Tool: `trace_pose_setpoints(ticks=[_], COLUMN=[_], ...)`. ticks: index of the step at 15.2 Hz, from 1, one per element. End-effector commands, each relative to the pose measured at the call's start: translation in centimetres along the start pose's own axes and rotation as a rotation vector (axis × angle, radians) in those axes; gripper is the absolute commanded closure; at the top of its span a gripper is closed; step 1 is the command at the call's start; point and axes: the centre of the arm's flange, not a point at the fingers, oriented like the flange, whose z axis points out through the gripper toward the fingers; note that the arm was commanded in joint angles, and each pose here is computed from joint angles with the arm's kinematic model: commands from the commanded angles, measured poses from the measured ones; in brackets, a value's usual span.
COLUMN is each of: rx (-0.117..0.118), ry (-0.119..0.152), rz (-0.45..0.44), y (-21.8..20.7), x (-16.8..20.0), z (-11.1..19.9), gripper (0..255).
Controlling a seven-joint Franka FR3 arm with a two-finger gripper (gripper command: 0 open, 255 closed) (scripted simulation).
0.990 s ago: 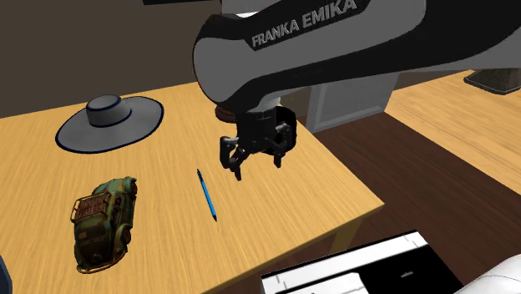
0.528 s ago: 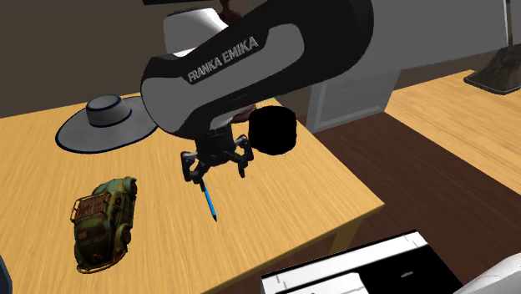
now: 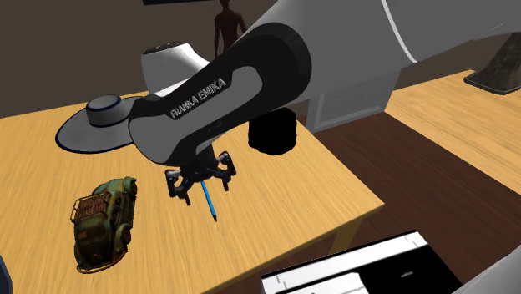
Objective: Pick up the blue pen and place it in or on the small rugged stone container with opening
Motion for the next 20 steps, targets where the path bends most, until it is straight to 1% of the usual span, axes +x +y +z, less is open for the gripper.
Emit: trace_pose_setpoints(ticks=[1,3,10,11,20], rx=[0.0,0.0,0.0,0.0,0.0], ry=[0.0,0.0,0.0,0.0,0.0], rz=[0.0,0.0,0.0,0.0,0.0], y=[-0.04,-0.04,-0.04,-0.03,-0.04], x=[0.04,0.04,0.04,0.05,0.04], z=[1.02,1.85,1.85,1.85,1.85], gripper=[0,0,0,255,255])
